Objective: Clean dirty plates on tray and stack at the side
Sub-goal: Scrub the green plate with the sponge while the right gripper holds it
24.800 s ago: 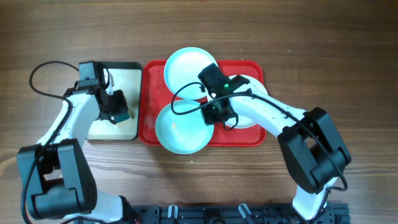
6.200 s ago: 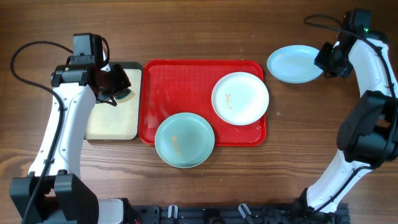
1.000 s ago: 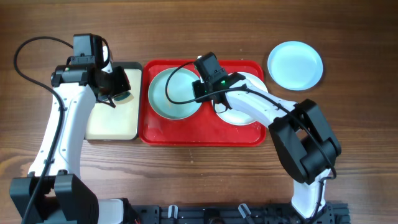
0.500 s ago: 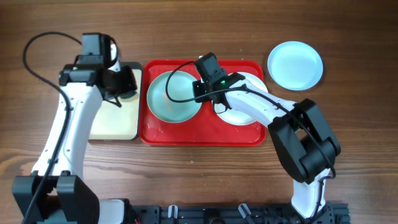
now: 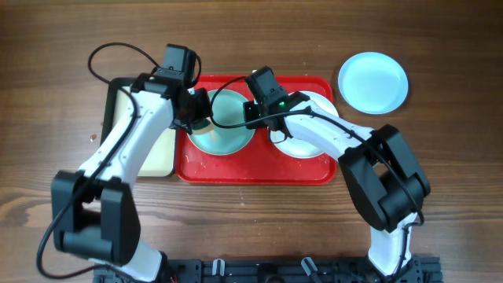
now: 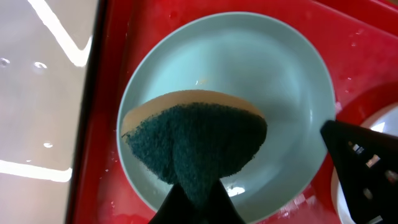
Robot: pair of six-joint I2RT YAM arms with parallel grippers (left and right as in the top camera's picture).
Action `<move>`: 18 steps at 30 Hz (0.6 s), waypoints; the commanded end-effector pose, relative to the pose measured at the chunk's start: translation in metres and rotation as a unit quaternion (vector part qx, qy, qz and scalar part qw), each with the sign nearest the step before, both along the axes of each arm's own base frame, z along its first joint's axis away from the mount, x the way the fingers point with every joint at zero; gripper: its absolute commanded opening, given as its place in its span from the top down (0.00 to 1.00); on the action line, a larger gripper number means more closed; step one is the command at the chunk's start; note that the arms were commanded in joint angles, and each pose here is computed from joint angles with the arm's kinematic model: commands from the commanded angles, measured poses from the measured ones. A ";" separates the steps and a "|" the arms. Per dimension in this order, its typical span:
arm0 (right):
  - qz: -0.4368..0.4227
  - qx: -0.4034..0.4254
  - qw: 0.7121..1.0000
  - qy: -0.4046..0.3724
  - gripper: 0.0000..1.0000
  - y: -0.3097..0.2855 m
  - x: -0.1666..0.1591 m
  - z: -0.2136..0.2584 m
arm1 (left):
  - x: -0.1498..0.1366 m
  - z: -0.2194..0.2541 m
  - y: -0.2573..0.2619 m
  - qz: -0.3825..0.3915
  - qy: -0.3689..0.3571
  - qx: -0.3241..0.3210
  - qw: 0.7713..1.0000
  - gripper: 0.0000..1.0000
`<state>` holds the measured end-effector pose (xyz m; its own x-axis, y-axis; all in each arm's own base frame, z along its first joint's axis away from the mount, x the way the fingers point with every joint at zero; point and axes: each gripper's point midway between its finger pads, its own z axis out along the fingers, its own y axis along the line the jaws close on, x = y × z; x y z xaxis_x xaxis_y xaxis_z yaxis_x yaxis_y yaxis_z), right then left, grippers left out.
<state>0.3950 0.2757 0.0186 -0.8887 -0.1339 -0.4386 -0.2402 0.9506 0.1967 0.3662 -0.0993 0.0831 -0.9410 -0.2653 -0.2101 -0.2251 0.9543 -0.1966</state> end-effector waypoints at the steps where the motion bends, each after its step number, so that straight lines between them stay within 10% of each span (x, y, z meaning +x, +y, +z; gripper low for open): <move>1: -0.002 0.006 1.000 0.009 0.96 0.004 0.000 -0.005 | -0.003 -0.020 -0.006 0.017 0.026 0.004 1.000 0.96; 18: -0.001 0.007 1.000 0.010 0.96 0.004 -0.001 -0.006 | -0.006 -0.073 -0.009 0.019 0.060 0.080 0.995 0.96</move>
<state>0.3952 0.2758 0.0187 -0.8883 -0.1336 -0.4395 -0.2404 0.9505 0.1971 0.3618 -0.1194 0.0238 -0.9604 -0.2417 -0.1384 -0.2322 0.9693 -0.0811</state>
